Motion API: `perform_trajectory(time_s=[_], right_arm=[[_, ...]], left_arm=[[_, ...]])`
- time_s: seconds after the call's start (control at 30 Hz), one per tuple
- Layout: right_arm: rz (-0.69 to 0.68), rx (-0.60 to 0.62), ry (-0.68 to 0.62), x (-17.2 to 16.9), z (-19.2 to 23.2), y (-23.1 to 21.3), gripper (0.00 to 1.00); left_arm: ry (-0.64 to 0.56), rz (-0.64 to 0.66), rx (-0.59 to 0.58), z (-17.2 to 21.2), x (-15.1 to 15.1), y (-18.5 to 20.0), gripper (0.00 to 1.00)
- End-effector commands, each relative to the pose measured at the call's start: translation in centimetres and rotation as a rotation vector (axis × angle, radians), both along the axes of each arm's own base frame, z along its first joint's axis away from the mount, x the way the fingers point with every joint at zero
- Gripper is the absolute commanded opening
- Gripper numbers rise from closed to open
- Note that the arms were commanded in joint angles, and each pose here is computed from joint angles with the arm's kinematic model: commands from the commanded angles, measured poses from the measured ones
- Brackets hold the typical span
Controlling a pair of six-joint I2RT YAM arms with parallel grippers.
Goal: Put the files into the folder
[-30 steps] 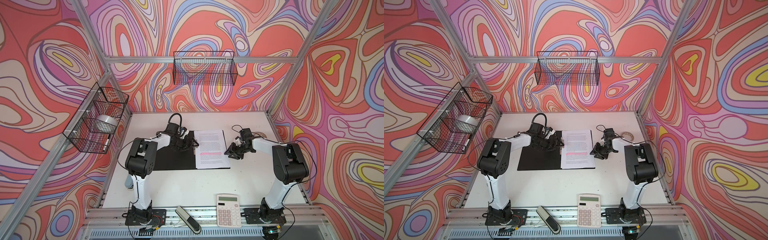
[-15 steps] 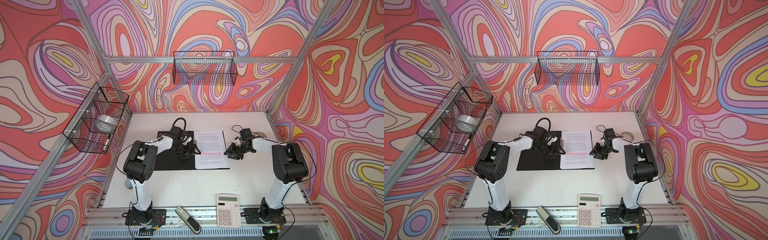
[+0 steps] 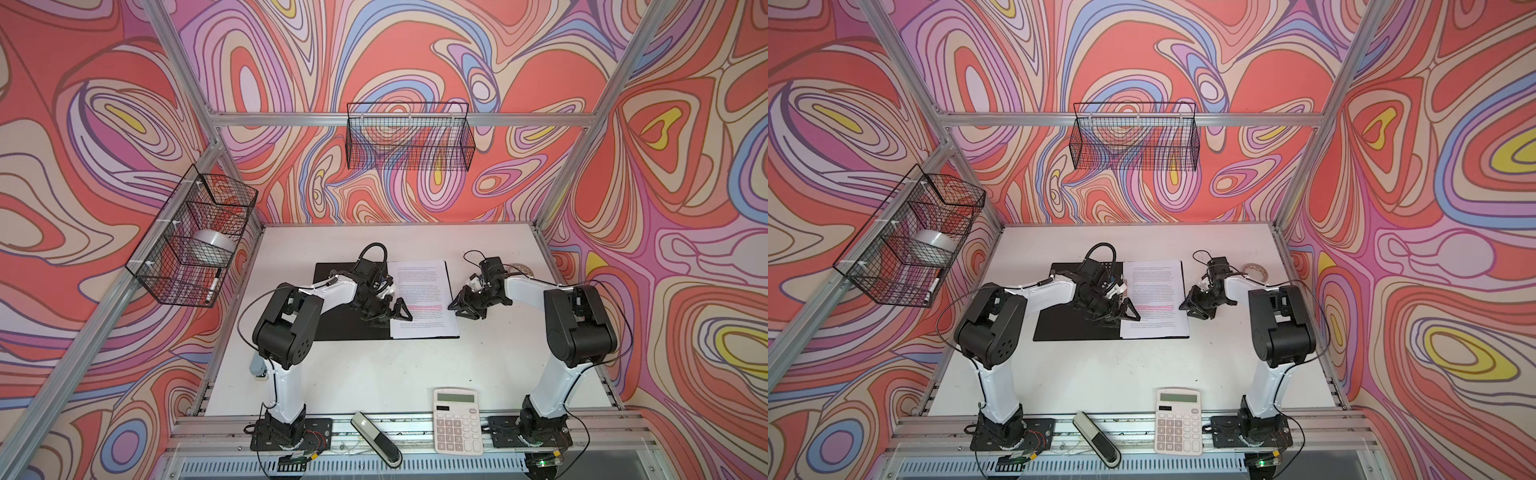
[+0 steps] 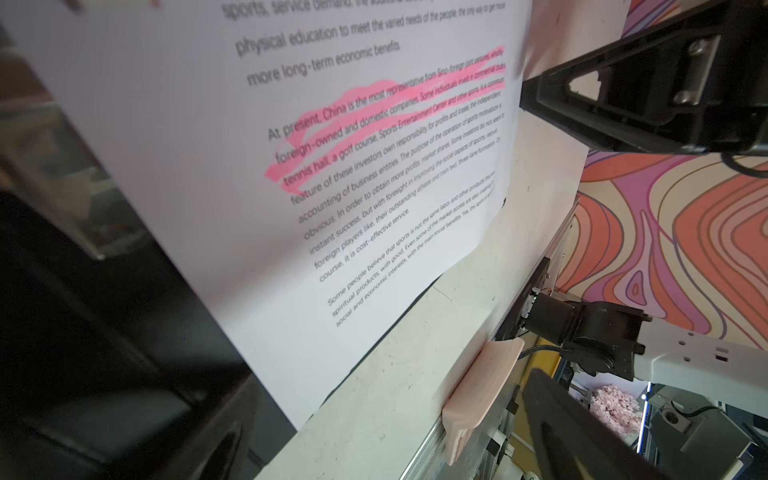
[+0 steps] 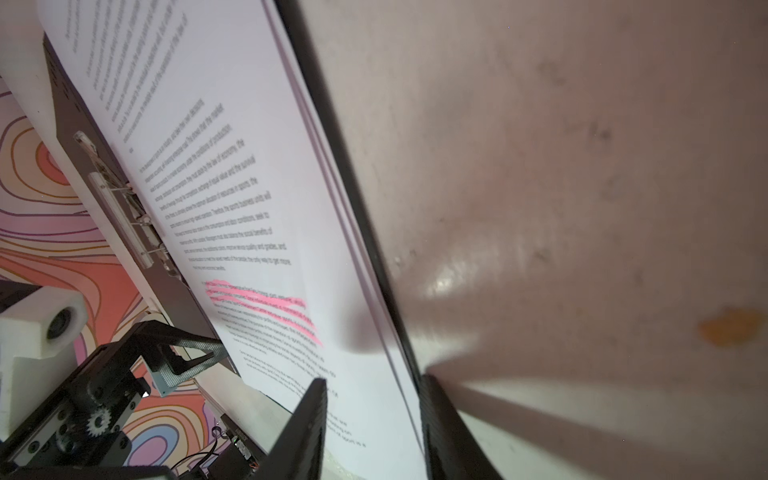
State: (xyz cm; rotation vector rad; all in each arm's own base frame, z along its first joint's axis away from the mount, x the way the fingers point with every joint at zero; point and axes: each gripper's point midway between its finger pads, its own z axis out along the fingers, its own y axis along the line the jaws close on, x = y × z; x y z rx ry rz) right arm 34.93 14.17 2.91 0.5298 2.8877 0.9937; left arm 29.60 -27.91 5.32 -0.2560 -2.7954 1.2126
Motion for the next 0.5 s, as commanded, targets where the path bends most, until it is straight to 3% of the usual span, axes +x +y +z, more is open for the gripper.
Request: perform_trajectory(time_s=[0.0, 0.47], right_arm=[[0.022, 0.006, 0.048, -1.08, -1.43, 0.37, 0.39], [0.026, 0.011, 0.043, -1.25, -1.27, 0.42, 0.39]], left_arm=[[0.094, 0.002, 0.065, -1.92, -1.32, 0.43, 1.00], [0.079, -0.034, 0.118, -2.07, -1.71, 0.65, 1.00]])
